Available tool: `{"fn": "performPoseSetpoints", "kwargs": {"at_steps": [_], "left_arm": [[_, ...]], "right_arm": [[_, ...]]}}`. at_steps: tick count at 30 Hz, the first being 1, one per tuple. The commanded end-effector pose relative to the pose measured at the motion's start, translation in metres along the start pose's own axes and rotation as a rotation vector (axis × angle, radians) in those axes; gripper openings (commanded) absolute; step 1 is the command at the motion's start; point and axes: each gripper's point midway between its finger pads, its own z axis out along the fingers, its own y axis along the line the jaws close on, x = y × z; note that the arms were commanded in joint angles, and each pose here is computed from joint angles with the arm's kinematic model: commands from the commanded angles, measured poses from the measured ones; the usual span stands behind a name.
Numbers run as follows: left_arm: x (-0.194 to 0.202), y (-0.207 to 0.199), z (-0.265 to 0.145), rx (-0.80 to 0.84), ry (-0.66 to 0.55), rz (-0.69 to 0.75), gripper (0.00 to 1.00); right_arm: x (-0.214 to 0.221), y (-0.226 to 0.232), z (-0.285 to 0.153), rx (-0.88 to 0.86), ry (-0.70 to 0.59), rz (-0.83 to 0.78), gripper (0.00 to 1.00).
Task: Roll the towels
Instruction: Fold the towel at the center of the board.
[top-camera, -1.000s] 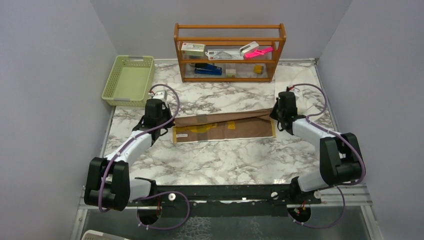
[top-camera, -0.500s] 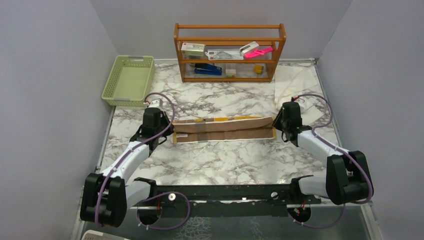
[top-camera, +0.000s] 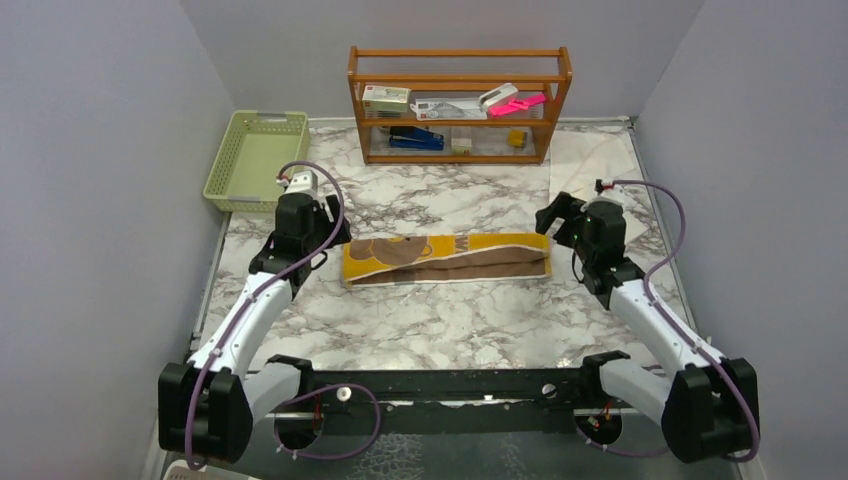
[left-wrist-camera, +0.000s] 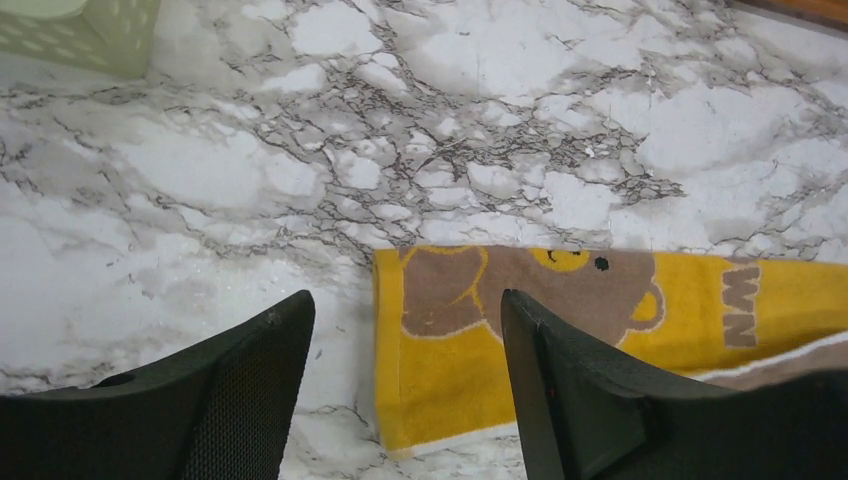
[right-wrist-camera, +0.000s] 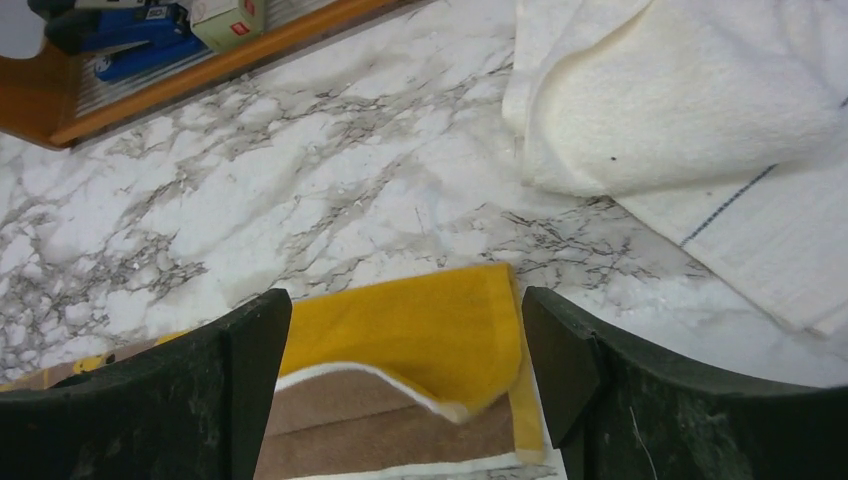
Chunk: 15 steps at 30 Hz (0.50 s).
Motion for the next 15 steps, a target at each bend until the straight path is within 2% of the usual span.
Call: {"fn": "performPoseSetpoints", "kwargs": {"at_steps": [1, 5, 8, 15], "left_arm": [[0.003, -0.019, 0.012, 0.107, 0.078, 0.102, 0.68], [0.006, -0.046, 0.035, 0.221, 0.182, 0.126, 0.57], [0.018, -0.056, 0.047, 0.238, 0.257, 0.133, 0.55], [0.044, -0.021, 0.041, 0.087, 0.333, 0.116, 0.56]], "right_arm": [[0.004, 0.03, 0.02, -0.122, 0.081, -0.043, 0.82], [0.036, 0.076, 0.043, -0.195, 0.243, -0.2, 0.77], [0.056, 0.104, 0.049, -0.205, 0.305, -0.308, 0.77], [0.101, 0.103, 0.04, -0.281, 0.411, -0.269, 0.78]]}}
